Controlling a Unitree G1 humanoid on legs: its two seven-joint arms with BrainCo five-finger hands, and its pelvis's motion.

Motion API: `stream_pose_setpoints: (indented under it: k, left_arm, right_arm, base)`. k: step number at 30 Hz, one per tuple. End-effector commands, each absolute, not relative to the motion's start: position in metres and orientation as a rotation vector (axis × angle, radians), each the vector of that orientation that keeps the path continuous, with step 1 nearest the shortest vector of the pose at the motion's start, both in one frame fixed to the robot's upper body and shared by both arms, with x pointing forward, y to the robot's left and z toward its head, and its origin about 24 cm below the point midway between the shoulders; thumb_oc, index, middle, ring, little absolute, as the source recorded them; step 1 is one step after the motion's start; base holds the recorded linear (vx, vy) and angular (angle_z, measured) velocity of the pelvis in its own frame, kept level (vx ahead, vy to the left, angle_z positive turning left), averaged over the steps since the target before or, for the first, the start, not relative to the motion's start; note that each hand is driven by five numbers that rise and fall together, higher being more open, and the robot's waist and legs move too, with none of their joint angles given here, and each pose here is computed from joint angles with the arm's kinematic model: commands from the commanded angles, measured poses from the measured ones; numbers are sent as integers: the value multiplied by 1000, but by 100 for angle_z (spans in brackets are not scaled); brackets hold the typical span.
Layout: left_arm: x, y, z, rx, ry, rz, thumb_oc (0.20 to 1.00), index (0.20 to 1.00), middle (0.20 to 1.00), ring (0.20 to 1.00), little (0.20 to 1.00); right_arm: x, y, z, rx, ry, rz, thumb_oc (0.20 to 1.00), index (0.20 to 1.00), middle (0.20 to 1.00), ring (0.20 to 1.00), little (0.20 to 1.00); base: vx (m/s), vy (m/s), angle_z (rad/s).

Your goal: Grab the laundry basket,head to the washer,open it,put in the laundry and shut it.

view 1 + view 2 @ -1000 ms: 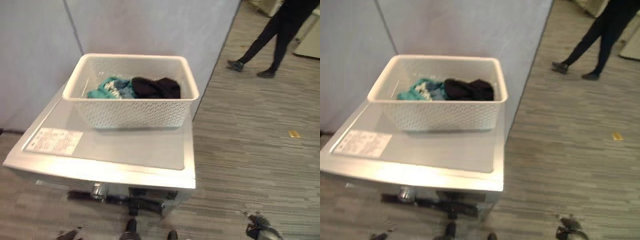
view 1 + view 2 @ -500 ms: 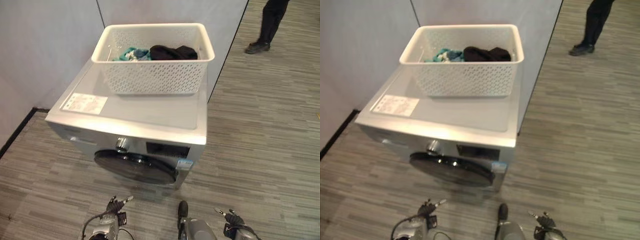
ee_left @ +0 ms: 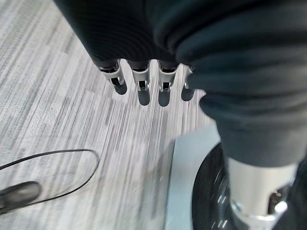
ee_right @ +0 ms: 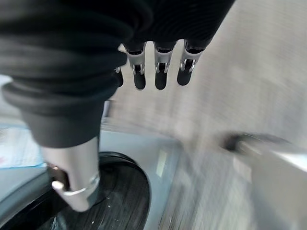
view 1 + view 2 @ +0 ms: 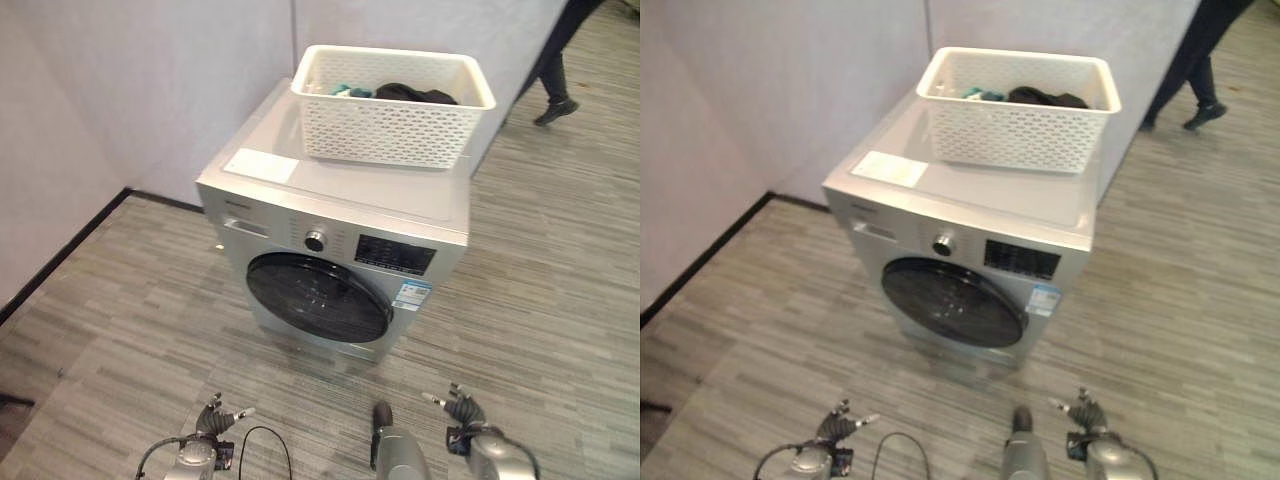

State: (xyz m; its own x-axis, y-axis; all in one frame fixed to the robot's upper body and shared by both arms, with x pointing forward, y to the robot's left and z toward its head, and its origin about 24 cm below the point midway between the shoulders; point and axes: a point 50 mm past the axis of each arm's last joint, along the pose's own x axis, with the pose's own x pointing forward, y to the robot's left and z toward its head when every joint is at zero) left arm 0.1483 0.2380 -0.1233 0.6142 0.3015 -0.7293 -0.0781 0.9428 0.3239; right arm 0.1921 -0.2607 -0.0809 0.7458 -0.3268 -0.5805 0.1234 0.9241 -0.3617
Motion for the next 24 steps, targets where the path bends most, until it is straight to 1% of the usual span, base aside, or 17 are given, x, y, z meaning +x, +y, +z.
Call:
stream_pose_setpoints:
  k: [1, 4, 10, 12, 15, 18, 19, 22, 24]
  left_arm:
    - [173, 237, -108, 281, 755, 237, 1000, 1000, 1000, 1000, 1000]
    - [176, 235, -107, 262, 740, 249, 1000, 1000, 1000, 1000, 1000]
    - [175, 229, -106, 287, 726, 189, 1000, 1000, 1000, 1000, 1000]
    - [180, 225, -102, 290, 696, 176, 1000, 1000, 1000, 1000, 1000]
    - [186, 218, -98, 291, 658, 149, 1000, 1000, 1000, 1000, 1000]
    - [188, 217, -96, 288, 648, 146, 1000, 1000, 1000, 1000, 1000]
    - [192, 216, -94, 291, 635, 143, 1000, 1000, 1000, 1000, 1000]
    - [194, 216, -93, 297, 626, 142, 1000, 1000, 1000, 1000, 1000]
    - [198, 216, -89, 288, 605, 154, 1000, 1000, 1000, 1000, 1000]
  right_arm:
    - [242, -258, -35, -534, 436, -196, 1000, 1000, 1000, 1000, 1000]
    - [251, -250, -29, -640, 399, -114, 1000, 1000, 1000, 1000, 1000]
    - [252, -234, -34, -685, 402, -20, 1000, 1000, 1000, 1000, 1000]
    - [264, -221, -30, -706, 363, 16, 1000, 1000, 1000, 1000, 1000]
    - [286, -208, -18, -716, 310, 16, 1000, 1000, 1000, 1000, 1000]
    - [292, -205, -13, -716, 291, 11, 1000, 1000, 1000, 1000, 1000]
    - [304, -202, -2, -715, 251, -9, 1000, 1000, 1000, 1000, 1000]
    - [313, -203, 8, -717, 219, -34, 1000, 1000, 1000, 1000, 1000]
    - [328, -204, 28, -717, 158, -86, 1000, 1000, 1000, 1000, 1000]
  base:
    - [-38, -135, -68]
    - [-26, -146, -17]
    - [22, -131, 32]
    - [-47, -128, 15]
    - [-60, -75, 14]
    - [-67, -44, 14]
    - [-86, -48, 22]
    - [-53, -33, 13]
    - [-85, -23, 23]
